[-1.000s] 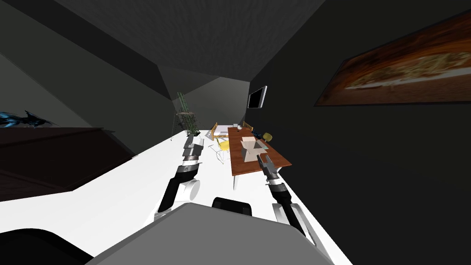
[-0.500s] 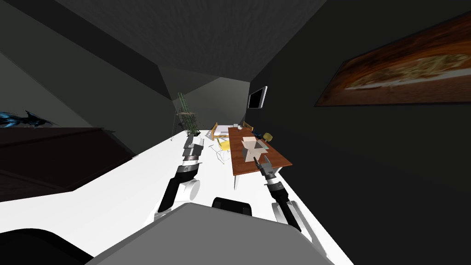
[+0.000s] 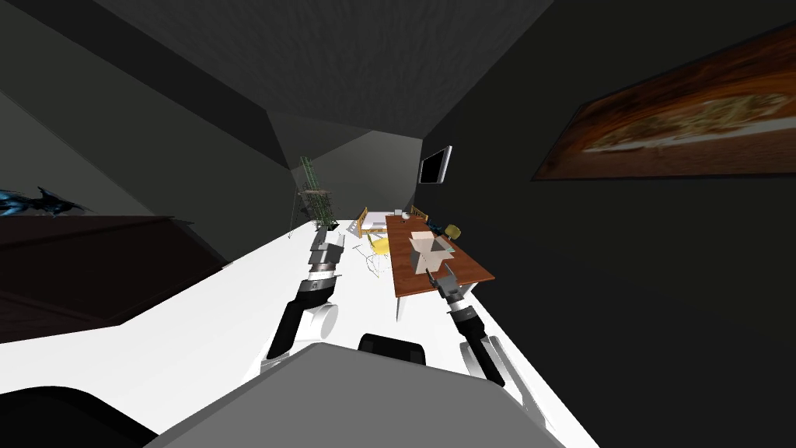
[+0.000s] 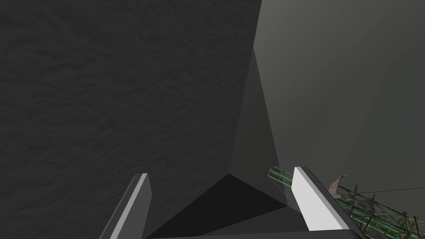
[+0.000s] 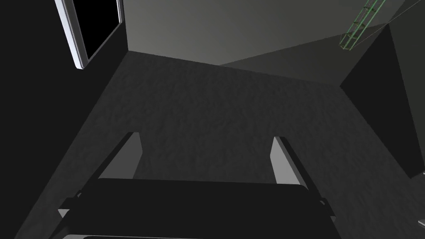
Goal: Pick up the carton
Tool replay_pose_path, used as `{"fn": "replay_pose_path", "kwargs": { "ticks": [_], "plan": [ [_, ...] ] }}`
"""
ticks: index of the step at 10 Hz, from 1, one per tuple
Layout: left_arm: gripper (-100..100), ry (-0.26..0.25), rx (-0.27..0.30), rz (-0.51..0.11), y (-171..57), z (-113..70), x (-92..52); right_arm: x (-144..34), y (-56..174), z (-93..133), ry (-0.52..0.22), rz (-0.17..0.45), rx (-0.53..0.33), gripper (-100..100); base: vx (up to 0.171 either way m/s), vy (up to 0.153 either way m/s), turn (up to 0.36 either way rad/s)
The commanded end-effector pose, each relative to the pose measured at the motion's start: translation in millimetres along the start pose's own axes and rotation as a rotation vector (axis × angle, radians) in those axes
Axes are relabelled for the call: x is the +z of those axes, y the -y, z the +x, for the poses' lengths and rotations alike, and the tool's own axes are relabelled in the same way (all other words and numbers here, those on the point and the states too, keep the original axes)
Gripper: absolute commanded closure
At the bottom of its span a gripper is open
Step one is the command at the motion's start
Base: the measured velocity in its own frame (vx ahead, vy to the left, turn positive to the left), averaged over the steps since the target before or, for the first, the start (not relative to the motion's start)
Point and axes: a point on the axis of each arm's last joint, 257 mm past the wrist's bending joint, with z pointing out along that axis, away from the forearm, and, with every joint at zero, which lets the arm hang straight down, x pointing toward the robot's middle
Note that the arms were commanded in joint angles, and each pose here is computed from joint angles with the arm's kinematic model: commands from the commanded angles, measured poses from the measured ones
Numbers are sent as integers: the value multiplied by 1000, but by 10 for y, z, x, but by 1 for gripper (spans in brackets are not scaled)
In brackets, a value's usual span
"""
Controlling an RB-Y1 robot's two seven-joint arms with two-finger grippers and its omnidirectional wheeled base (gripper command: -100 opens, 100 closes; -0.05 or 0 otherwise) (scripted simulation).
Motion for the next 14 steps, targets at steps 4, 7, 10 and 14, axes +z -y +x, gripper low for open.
{"fn": "replay_pose_path", "kwargs": {
  "ticks": [4, 7, 10, 14],
  "plan": [
    [0, 0, 0, 0, 0, 0, 0, 14, -36, 192, -49, -46, -225, -100, 12, 15, -16],
    [0, 0, 0, 0, 0, 0, 0, 33, -31, 367, -89, -86, -392, -100, 12, 7, -22],
    [0, 0, 0, 0, 0, 0, 0, 43, -16, 448, -105, -107, -503, -100, 14, 3, -25],
    [0, 0, 0, 0, 0, 0, 0, 67, 35, 590, -133, -143, -673, -100, 19, -2, -25]
  ]
}}
